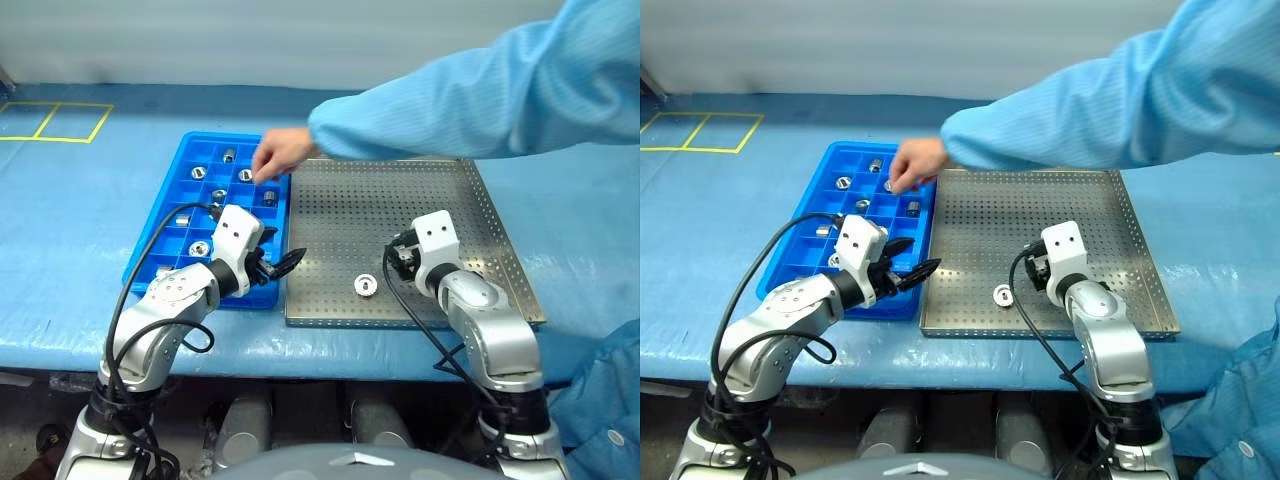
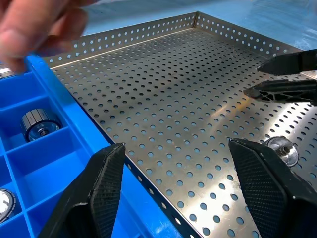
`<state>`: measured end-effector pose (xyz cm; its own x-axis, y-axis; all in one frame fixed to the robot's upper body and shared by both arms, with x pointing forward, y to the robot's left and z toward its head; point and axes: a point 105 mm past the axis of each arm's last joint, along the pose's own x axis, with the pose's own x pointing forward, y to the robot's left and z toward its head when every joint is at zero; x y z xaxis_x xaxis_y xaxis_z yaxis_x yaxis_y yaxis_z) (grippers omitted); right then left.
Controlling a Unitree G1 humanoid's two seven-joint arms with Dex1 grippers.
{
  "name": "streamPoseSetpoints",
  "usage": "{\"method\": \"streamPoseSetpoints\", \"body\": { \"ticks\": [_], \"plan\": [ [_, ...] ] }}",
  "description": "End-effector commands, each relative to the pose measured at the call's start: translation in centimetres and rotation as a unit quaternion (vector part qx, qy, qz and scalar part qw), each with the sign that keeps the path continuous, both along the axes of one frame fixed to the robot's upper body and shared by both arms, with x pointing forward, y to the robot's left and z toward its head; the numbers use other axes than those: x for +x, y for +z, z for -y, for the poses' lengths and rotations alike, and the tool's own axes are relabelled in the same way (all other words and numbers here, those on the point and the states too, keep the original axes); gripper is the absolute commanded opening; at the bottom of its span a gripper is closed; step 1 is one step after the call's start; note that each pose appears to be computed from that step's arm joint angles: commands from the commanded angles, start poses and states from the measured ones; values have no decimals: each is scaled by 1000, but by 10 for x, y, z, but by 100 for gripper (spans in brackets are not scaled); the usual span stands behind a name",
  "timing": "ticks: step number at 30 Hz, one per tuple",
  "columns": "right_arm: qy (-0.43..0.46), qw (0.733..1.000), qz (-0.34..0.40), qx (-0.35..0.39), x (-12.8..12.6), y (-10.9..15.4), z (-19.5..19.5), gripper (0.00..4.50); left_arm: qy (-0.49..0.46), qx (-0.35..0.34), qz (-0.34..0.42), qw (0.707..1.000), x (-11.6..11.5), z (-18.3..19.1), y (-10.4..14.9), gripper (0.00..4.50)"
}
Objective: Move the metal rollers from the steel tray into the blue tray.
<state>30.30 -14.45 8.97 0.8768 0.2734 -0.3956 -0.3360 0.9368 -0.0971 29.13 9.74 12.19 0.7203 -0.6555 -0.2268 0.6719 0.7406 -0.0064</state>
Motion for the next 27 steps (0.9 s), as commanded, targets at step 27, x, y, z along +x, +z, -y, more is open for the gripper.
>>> {"method": "streamPoseSetpoints", "body": {
  "ticks": [27],
  "plan": [
    [144, 989, 15, 27, -16, 13, -66, 174, 21, 0, 17, 1000, 0, -16, 6, 364]
  ]
}}
